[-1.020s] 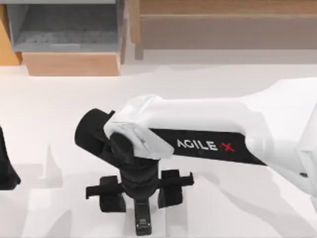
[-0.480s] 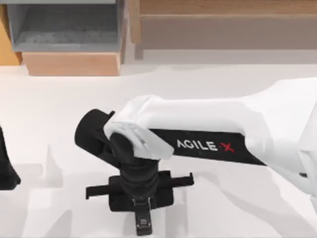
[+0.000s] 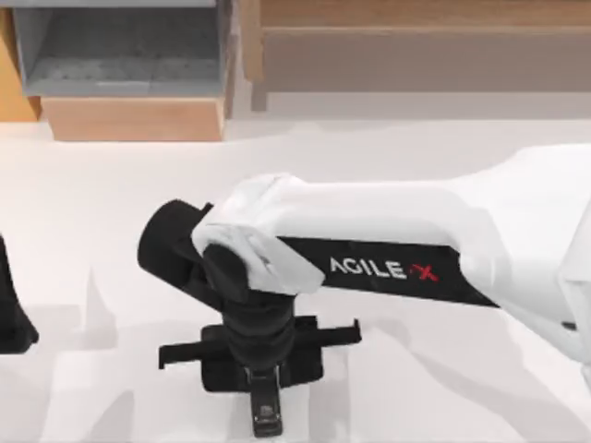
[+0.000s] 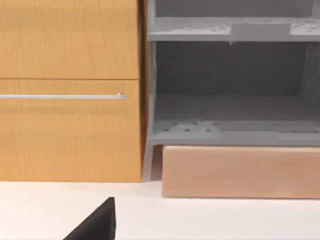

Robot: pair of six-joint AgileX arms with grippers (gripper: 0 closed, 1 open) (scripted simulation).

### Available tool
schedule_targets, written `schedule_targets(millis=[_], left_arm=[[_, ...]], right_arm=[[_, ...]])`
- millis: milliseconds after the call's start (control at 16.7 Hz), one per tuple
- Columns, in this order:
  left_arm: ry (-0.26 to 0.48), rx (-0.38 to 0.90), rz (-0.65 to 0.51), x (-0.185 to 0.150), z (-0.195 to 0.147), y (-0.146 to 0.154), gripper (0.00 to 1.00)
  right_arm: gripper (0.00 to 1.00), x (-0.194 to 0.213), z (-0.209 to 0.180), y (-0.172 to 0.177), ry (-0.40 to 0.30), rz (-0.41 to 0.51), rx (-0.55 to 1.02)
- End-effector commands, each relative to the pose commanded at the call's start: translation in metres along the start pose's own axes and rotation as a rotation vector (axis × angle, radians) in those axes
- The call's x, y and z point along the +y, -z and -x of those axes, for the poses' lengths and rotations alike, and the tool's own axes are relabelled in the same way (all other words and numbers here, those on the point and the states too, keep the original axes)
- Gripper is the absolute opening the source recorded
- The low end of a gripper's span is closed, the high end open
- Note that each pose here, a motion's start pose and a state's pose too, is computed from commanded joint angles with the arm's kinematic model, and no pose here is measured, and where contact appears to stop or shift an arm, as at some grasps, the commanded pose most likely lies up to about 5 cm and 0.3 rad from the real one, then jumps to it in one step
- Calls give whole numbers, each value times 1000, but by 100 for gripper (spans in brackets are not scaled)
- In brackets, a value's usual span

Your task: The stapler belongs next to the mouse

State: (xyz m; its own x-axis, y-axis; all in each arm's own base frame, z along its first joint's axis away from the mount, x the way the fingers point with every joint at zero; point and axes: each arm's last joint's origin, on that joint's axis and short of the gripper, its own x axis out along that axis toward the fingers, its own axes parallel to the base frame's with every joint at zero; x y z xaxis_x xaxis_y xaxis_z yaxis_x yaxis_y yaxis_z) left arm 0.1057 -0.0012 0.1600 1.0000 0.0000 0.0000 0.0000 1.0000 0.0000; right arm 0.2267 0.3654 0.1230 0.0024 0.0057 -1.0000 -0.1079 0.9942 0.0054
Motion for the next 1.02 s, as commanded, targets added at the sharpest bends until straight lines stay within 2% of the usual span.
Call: schedule_targets(millis=[300, 660, 840, 1020], left_arm=[[0, 0, 0, 0, 0, 0, 100], [0, 0, 0, 0, 0, 0, 100], [0, 0, 0, 0, 0, 0, 100], [0, 0, 0, 0, 0, 0, 100]], right_arm=[[0, -1, 25, 0, 3, 0, 2], [0, -9, 27, -3, 0, 15, 1], [0, -44, 32, -21, -1, 48, -1], [0, -103, 35, -46, 6, 59, 6]])
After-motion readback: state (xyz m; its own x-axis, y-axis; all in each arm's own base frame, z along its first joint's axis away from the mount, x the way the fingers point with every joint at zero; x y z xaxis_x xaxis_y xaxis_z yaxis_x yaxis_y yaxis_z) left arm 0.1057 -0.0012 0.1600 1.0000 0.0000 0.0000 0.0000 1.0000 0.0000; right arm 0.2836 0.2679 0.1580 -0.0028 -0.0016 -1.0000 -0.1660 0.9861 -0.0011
